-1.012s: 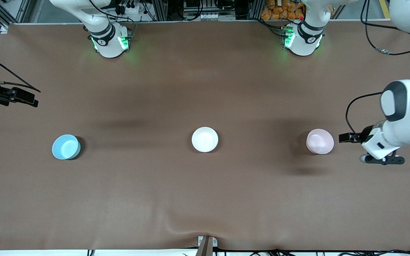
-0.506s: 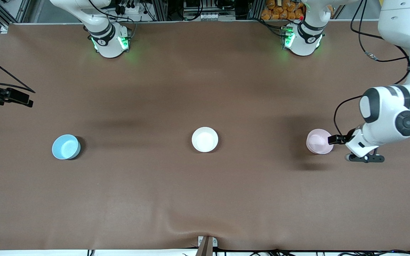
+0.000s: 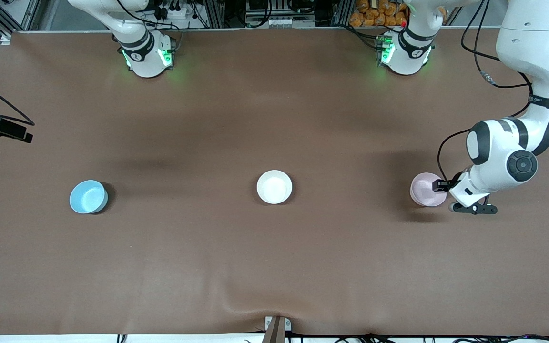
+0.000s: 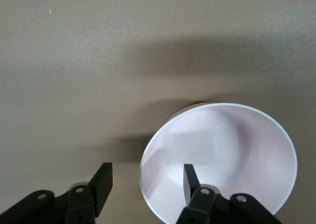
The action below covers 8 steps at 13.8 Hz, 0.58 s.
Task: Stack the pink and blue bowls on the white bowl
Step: 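Grasp the pink bowl rim with the left gripper and lift it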
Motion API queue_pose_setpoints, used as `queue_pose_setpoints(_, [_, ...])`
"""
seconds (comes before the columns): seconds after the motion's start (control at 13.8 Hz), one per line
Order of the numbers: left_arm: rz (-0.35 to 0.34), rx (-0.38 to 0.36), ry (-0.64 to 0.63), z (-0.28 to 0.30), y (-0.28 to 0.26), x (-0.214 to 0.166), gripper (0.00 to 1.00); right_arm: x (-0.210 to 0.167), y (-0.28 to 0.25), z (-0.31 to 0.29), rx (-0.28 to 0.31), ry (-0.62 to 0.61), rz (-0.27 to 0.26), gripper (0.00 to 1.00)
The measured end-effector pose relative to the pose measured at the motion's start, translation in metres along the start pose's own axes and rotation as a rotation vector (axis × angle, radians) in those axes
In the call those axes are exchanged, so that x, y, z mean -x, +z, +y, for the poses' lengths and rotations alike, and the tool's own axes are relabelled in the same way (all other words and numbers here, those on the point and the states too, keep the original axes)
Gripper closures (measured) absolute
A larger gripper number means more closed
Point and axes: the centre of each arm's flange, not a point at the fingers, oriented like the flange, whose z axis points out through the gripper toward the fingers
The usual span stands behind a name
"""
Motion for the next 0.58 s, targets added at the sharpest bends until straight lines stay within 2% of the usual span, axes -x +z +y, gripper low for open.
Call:
queue_pose_setpoints(0.07, [-0.001, 0.0, 0.007, 0.0, 0.0, 0.0, 0.41, -0.001, 0.001, -0.001, 0.0, -0.002, -0.002, 0.0])
queue_pose_setpoints(0.29, [-0.001, 0.0, 0.01, 0.0, 0.001, 0.0, 0.76, -0.002, 0.003, -0.004, 0.009, -0.008, -0.006, 0.0])
queue_pose_setpoints(0.43, [0.002, 0.0, 0.007, -0.002, -0.001, 0.0, 0.94, -0.005, 0.011, -0.002, 0.024, -0.007, -0.022, 0.0])
queue_pose_setpoints(0.58, [0.009, 0.0, 0.006, -0.004, -0.007, -0.001, 0.97, -0.017, 0.035, -0.001, 0.032, -0.005, -0.06, 0.0])
